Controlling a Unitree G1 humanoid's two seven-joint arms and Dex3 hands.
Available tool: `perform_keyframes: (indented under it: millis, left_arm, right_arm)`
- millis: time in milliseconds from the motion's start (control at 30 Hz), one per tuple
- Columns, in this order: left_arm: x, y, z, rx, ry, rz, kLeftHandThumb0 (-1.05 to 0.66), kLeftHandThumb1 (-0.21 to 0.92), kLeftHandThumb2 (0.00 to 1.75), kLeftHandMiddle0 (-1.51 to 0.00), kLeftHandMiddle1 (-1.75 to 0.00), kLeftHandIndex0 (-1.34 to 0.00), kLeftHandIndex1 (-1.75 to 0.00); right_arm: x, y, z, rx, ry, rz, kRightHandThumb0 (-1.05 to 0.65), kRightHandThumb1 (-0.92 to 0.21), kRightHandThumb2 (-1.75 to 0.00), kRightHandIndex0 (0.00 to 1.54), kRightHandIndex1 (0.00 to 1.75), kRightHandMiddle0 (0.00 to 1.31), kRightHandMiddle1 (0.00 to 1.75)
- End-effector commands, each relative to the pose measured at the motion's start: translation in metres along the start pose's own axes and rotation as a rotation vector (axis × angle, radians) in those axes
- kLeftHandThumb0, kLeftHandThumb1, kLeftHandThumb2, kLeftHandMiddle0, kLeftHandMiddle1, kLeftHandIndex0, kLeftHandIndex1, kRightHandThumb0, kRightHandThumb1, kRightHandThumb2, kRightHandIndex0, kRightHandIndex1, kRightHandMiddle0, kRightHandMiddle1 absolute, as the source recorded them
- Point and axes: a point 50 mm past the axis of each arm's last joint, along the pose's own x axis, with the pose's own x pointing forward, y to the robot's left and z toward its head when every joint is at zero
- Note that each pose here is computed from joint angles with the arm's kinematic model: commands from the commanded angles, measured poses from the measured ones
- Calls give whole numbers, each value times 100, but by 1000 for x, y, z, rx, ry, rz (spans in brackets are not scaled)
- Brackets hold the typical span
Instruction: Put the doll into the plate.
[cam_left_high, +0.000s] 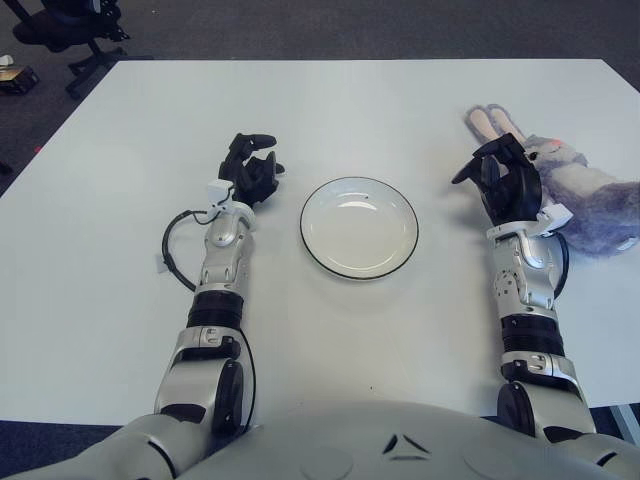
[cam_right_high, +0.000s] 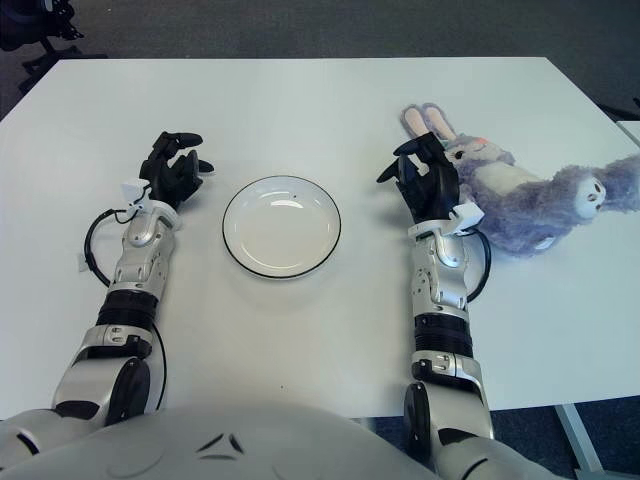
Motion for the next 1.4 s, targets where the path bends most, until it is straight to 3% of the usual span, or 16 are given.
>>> perform_keyframes:
  millis: [0,333,867,1133,1200,1233,1367]
  left_arm:
    - [-10,2,-15,3,59,16,-1,65,71,-56,-155,-44,-136]
    - [-9,2,-15,5,61,18,-1,65,71,-56,-155,-44,-137]
    - [-9,1,-16,5,62,17,-1,65,72,-56,-155,-44,-137]
    - [-10,1,-16,5,61,18,-1,65,72,-56,-155,-44,-137]
    - [-10,1,-16,5,62,19,-1,65,72,-56,-155,-44,-136]
    - [-10,1,-16,5,62,20,-1,65,72,-56,-155,-44,-136]
    - [-10,0,-15,5,62,21,-1,64,72,-56,-155,-44,-136]
  right_arm:
    - [1,-1,20,-93,-32,-24,-2,-92,-21,63,129,39,136]
    - [-2,1,49,-270,-90,-42,0,-92,-25,58,135,34,139]
    - [-7,4,94,-451,-241,-24,-1,-92,-24,62,123,31,148]
    - [-13,-12,113,-713,-292,-70,0,-92,-23,62,122,34,147]
    - [-18,-14,116,-887,-302,-91,0,-92,-23,59,123,35,147]
    - [-19,-14,117,-953,-305,-96,-14,-90,-19,56,103,34,124]
    - [-33,-10,124,-1254,-259,-96,-48,-91,-7,62,40,37,68]
